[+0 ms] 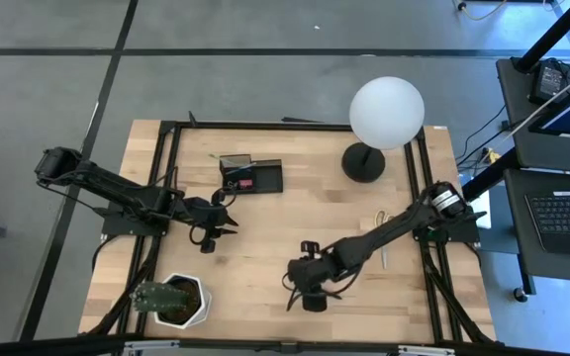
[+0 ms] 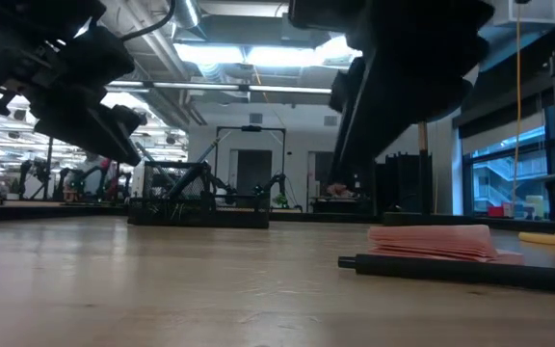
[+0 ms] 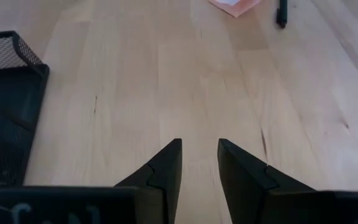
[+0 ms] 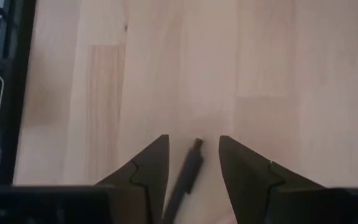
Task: Pick and place office supplies into organizer
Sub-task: Put the black pen into the desk organizer
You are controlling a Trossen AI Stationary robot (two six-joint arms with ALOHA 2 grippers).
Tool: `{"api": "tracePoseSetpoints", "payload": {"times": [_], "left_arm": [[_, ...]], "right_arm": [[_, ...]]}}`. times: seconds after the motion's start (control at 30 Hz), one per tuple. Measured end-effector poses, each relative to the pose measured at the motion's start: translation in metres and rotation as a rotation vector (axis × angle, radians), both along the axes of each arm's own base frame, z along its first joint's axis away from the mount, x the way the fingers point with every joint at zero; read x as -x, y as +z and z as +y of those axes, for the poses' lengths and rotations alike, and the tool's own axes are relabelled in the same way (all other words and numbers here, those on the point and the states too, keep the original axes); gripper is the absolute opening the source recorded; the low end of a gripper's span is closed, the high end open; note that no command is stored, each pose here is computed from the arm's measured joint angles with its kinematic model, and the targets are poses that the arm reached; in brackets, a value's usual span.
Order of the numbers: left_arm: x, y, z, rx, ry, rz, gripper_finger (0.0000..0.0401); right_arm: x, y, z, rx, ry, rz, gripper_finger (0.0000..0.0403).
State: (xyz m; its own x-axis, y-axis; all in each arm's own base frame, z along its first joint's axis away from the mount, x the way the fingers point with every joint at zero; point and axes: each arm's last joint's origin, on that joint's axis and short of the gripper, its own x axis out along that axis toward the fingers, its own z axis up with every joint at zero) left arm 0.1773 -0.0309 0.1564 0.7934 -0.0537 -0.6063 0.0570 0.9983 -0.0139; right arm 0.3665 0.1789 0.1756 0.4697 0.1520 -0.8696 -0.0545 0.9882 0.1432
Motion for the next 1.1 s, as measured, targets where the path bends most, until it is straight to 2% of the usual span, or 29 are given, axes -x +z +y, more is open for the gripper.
{"api": "tracePoseSetpoints", "payload": {"times": [0.3, 0.5, 0.77, 1.1], "left_arm": [[0.000, 0.000, 0.000, 0.000, 0.000, 0.001, 0.0097], [0.000, 0.000, 0.000, -0.001, 0.000, 0.006, 0.0098], [0.001, -0.001, 0.000, 0.000, 0.001, 0.009, 0.0098], [0.001, -0.001, 0.000, 0.013, 0.010, 0.010, 0.0097]], "right_arm": [[-0.004, -0.016, 0.004, 0.002, -0.112, 0.096, 0.0142], [0.001, -0.016, 0.013, -0.008, -0.111, 0.098, 0.0142], [0.001, -0.041, 0.019, 0.016, -0.152, 0.160, 0.0142], [0.002, -0.051, 0.018, 0.057, -0.161, 0.197, 0.0138]]}}
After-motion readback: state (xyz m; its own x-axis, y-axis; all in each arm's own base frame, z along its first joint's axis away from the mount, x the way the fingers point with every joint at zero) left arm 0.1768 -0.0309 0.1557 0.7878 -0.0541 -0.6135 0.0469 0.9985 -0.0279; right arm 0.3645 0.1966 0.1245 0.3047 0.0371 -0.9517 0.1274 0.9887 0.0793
